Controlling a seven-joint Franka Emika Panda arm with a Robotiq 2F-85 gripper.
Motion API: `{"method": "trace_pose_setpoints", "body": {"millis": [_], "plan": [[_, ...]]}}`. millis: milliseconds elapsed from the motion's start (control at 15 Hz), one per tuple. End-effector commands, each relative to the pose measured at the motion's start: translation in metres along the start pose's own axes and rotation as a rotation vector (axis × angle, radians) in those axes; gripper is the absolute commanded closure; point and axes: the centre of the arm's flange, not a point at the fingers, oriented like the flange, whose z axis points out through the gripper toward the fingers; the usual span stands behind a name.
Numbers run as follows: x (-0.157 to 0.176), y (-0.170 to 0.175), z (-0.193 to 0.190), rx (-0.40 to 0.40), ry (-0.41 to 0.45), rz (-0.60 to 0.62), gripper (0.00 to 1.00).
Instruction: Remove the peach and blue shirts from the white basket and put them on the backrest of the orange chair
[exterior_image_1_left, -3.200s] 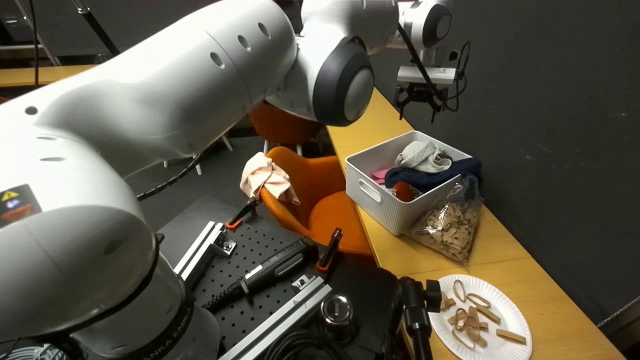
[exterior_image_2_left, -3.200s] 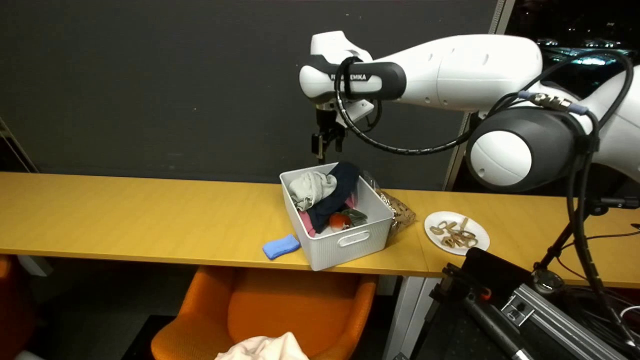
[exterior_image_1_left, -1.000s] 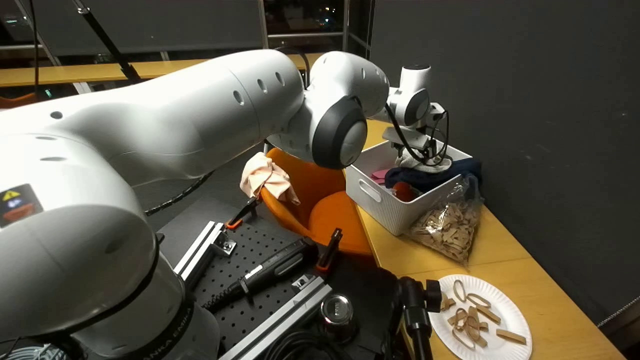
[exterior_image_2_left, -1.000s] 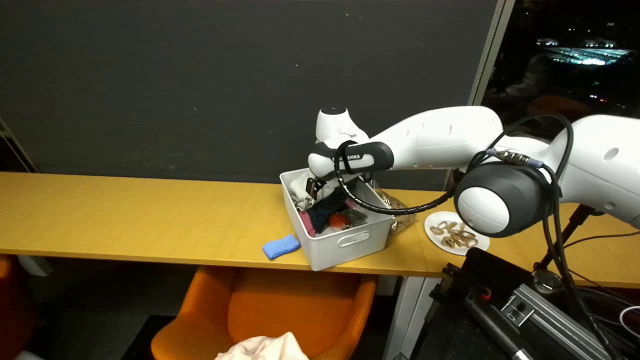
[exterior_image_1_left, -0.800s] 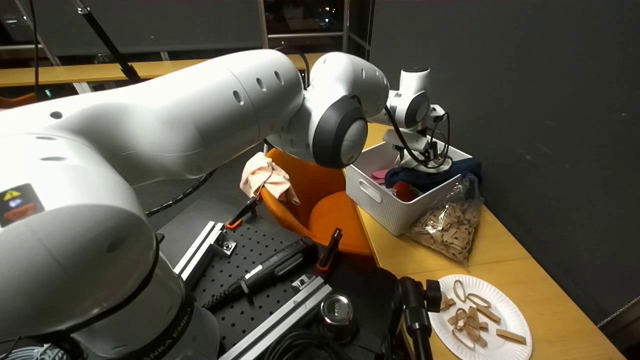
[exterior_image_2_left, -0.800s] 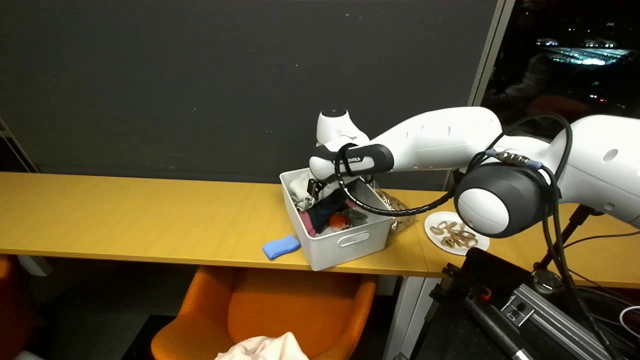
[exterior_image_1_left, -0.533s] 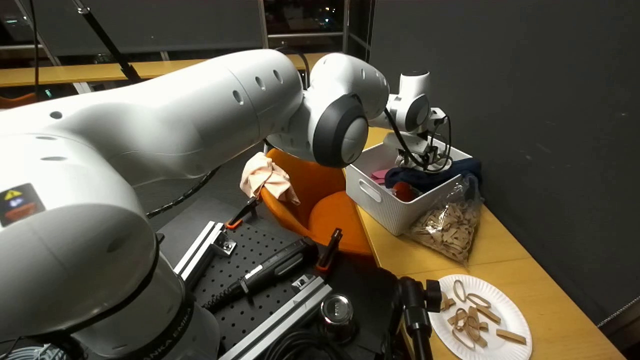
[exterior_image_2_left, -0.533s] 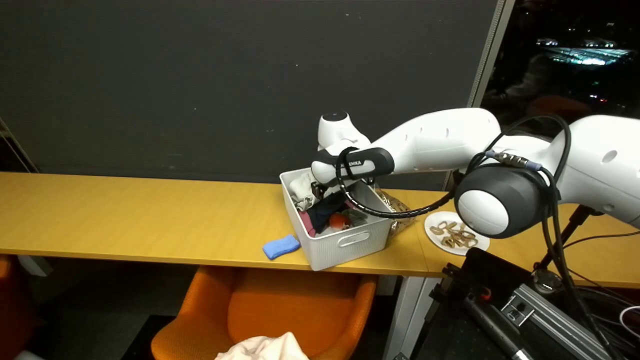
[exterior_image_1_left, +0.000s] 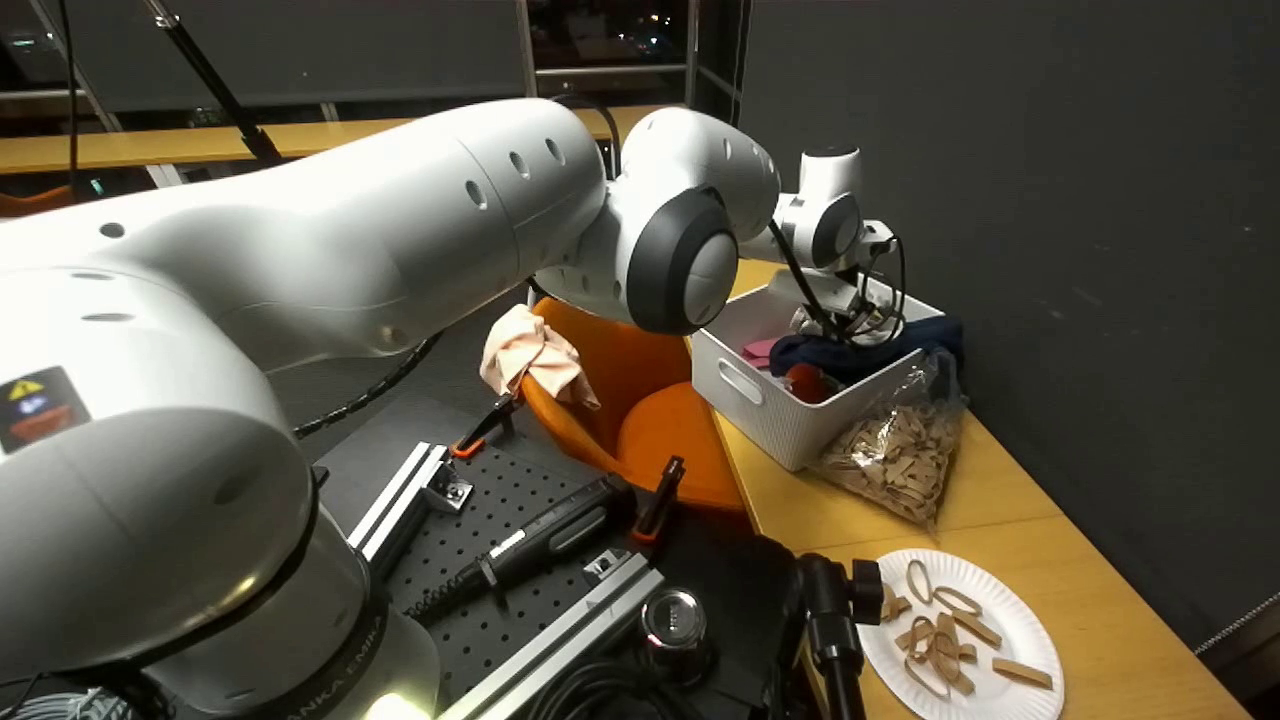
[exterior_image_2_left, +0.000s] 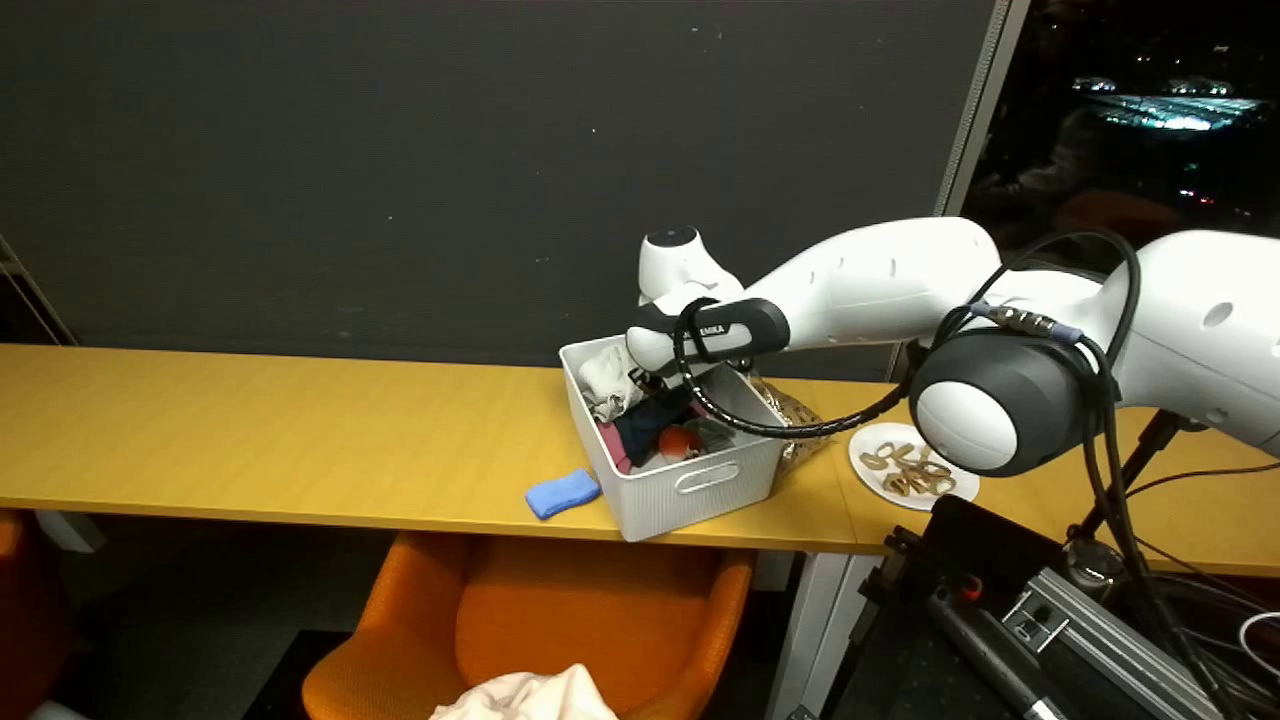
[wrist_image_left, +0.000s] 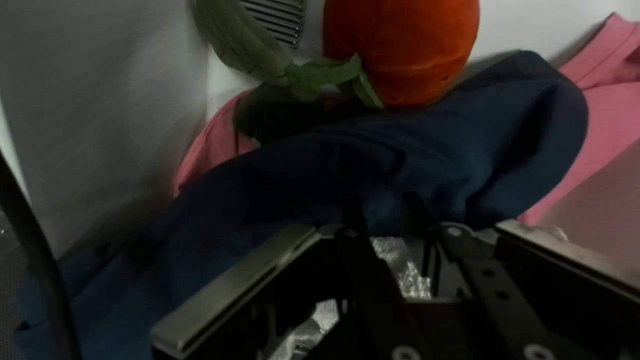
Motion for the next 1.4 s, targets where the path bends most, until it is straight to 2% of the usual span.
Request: {"method": "trace_pose_setpoints", "body": {"millis": [0, 333, 400, 533, 600, 667, 800, 1333], "plan": [[0.042, 0.0, 0.04, -0.014, -0.05, -0.006, 0.43], [0.045, -0.002, 0.063, 0.005, -0.075, 0.004, 0.06], [0.045, -0.004, 0.064, 0.009, -0.078, 0.002, 0.01], [0.045, -0.008, 0.062, 0.007, -0.074, -0.002, 0.0], [0.046, -0.008, 0.062, 0.007, -0.071, -0.001, 0.16], [0.045, -0.008, 0.063, 0.005, -0.068, -0.002, 0.25], [0.044, -0.008, 0.065, 0.006, -0.076, -0.002, 0.36], [0.037, -0.004, 0.073, 0.011, -0.103, 0.003, 0.98]]}}
